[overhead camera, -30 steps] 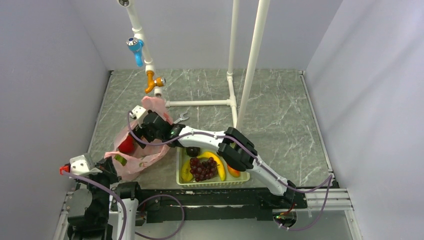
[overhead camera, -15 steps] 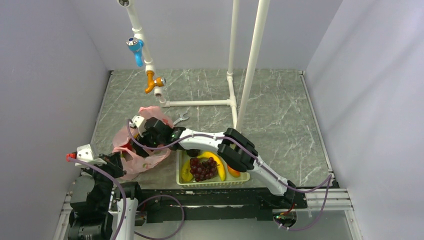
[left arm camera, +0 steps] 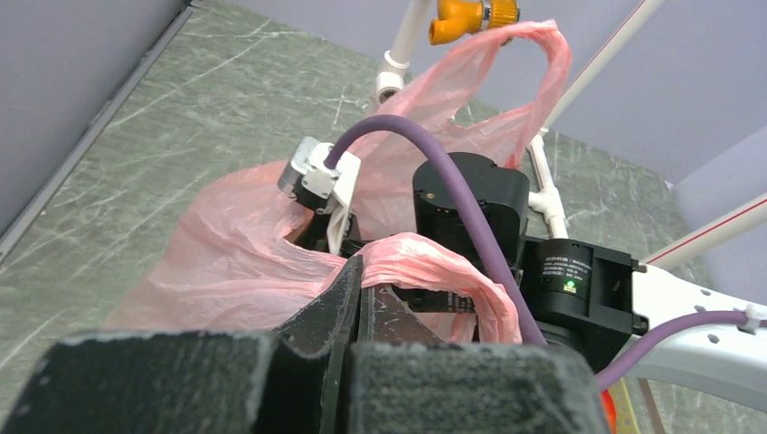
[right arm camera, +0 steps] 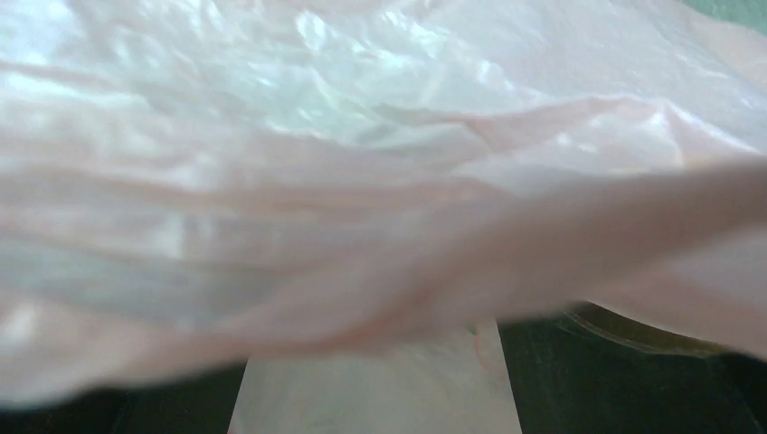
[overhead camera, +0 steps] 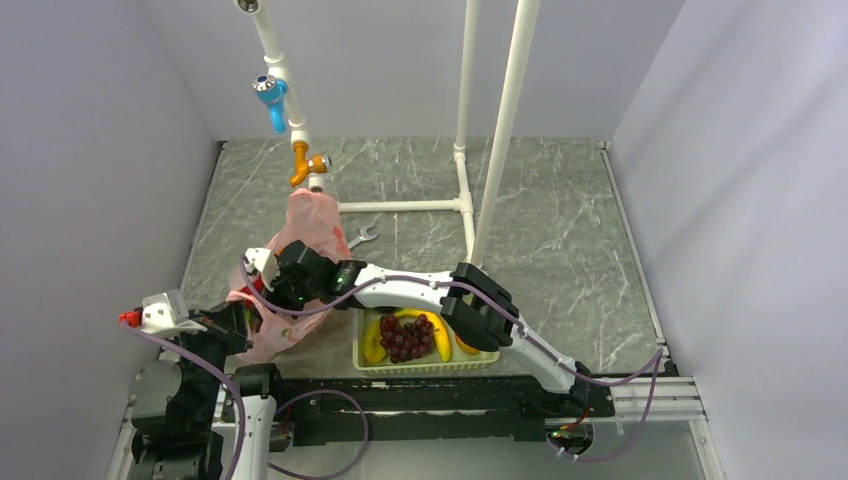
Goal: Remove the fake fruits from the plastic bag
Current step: Take out the fake fruit from the plastic bag.
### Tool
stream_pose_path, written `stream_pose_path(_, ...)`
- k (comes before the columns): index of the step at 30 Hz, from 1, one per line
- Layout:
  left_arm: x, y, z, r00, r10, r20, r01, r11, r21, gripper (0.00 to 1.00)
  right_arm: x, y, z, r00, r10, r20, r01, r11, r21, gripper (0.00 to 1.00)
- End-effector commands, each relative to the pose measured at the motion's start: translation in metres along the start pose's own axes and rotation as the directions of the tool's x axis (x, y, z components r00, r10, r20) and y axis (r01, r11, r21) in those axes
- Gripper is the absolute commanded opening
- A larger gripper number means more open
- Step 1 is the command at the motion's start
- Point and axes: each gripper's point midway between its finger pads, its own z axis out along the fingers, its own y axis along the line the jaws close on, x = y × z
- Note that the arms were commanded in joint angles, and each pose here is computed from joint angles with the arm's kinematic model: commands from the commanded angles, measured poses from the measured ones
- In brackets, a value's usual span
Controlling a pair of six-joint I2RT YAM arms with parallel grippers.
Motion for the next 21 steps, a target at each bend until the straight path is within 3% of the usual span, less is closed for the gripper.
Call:
stream_pose_path(1,-0.006,-0.013,0.003,0.998,-0.055,0.020,0.054,0.997,0.061,0.00,-0.024,0.012,0.009,0.996,-0.059,0.063,0.062,0.997,-0.044,0.97)
stream_pose_path(13,0.011,-0.016,0.008,0.991,-0.132,-0.022,0.133,0.987,0.087,0.00,0.035,-0.004,0.062,0.998,-0.054,-0.011,0.054,0.999,-0.003,0.96)
stream_pose_path(17,0.013,-0.016,0.010,0.990,-0.137,-0.025,0.138,0.987,0.086,0.00,0.047,-0.011,0.070,0.999,-0.043,-0.030,0.043,0.999,0.022,0.86)
stream_pose_path(21,0.014,-0.014,0.009,0.990,-0.138,-0.024,0.139,0.987,0.078,0.00,0.037,-0.012,0.066,0.999,-0.032,-0.016,0.033,0.999,0.026,0.66)
